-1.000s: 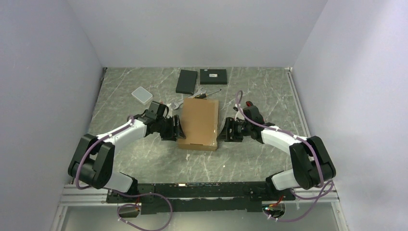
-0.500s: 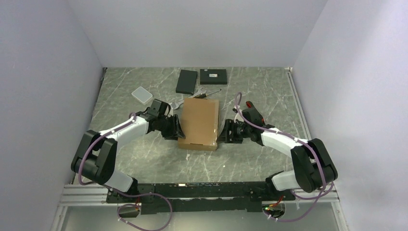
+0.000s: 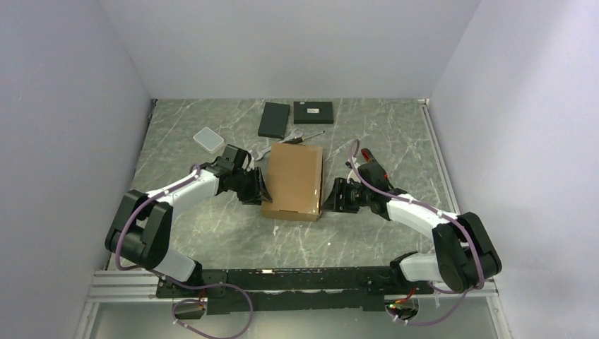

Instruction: Unpack the express box

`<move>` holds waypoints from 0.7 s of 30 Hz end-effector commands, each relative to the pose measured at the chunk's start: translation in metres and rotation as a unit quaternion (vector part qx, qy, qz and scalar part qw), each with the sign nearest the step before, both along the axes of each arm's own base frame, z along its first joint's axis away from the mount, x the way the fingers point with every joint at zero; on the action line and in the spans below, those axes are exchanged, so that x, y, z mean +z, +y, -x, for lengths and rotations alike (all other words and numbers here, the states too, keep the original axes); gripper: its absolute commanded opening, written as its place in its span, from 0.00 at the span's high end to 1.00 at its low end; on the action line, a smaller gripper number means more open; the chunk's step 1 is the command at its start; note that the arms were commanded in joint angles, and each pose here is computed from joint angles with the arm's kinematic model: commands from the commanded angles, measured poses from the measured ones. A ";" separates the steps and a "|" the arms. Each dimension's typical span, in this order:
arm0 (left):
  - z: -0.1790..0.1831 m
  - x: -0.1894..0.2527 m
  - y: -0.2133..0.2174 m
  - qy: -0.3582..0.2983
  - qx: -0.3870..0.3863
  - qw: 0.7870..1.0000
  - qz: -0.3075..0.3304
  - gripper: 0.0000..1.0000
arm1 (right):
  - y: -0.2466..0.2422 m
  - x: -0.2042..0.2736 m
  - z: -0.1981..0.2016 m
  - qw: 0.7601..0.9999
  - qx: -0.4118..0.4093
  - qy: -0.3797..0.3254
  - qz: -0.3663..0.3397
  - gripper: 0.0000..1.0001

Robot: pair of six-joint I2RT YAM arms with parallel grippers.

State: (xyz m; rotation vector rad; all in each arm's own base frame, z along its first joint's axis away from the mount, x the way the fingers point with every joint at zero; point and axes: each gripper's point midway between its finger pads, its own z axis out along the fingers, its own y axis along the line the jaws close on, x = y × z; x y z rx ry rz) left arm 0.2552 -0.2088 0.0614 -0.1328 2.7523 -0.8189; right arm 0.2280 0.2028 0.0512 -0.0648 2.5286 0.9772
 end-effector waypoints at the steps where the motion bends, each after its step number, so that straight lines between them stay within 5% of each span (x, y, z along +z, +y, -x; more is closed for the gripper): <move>1: 0.014 -0.045 0.046 0.037 0.046 0.990 -0.124 0.63 | -0.030 -0.031 0.020 0.995 -0.028 0.039 0.084 0.49; 10: 0.015 -0.045 0.047 0.037 0.047 0.990 -0.126 0.62 | -0.061 -0.037 0.018 0.968 -0.116 0.026 0.221 0.50; 21: 0.008 -0.017 0.032 -0.001 0.011 0.997 -0.082 0.54 | -0.036 0.009 0.000 0.984 -0.105 -0.034 0.143 0.50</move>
